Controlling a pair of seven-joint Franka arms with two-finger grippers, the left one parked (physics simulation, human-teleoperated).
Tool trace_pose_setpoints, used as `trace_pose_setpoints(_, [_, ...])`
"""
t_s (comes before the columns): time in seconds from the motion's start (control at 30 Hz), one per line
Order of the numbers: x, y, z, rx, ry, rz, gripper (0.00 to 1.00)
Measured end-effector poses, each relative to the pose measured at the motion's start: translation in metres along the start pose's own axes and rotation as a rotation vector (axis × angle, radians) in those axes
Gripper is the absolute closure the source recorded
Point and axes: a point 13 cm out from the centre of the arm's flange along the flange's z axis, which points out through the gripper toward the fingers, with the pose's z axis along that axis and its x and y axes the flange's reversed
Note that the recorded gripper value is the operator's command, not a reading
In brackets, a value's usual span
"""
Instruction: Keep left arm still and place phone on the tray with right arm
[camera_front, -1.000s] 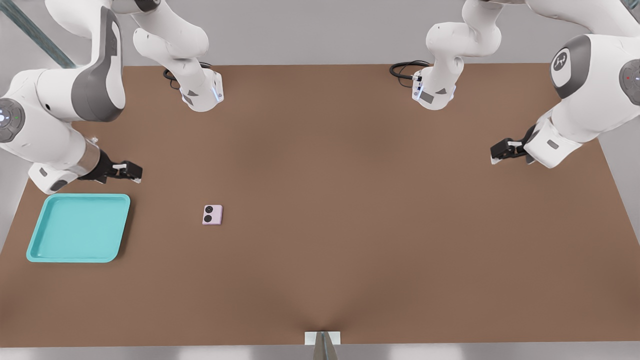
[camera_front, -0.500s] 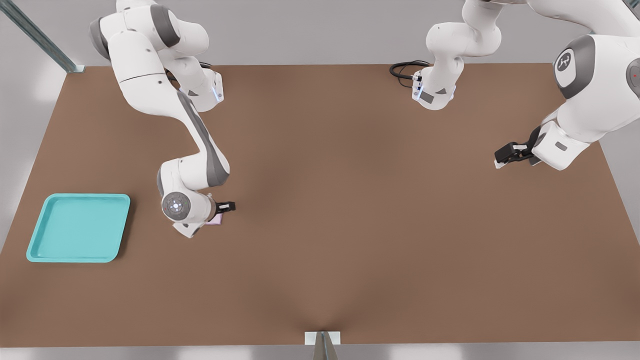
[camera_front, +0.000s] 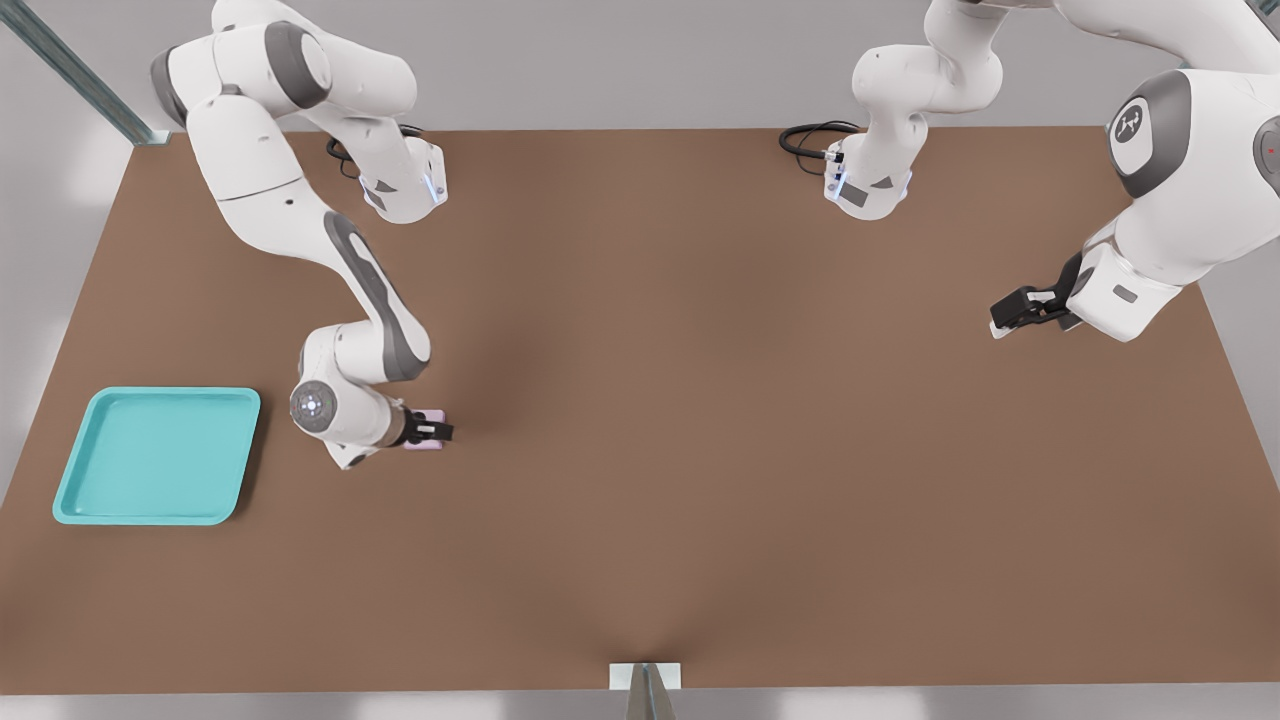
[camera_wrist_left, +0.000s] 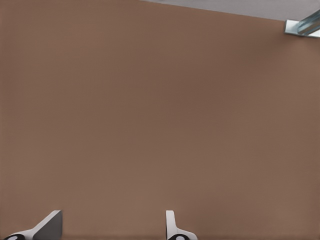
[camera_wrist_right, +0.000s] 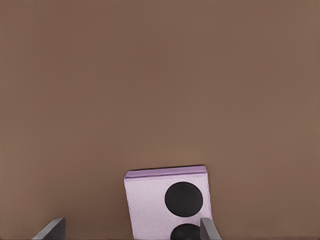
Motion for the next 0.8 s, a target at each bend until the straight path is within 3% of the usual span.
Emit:
trace_pose_setpoints(0.37, [-0.020,0.011,-0.027,0.034,-0.091,-0.052,0.01])
trace_pose_setpoints(0.8, [0.013,-0.024,0.028,0.110,0.027,-0.124,0.00])
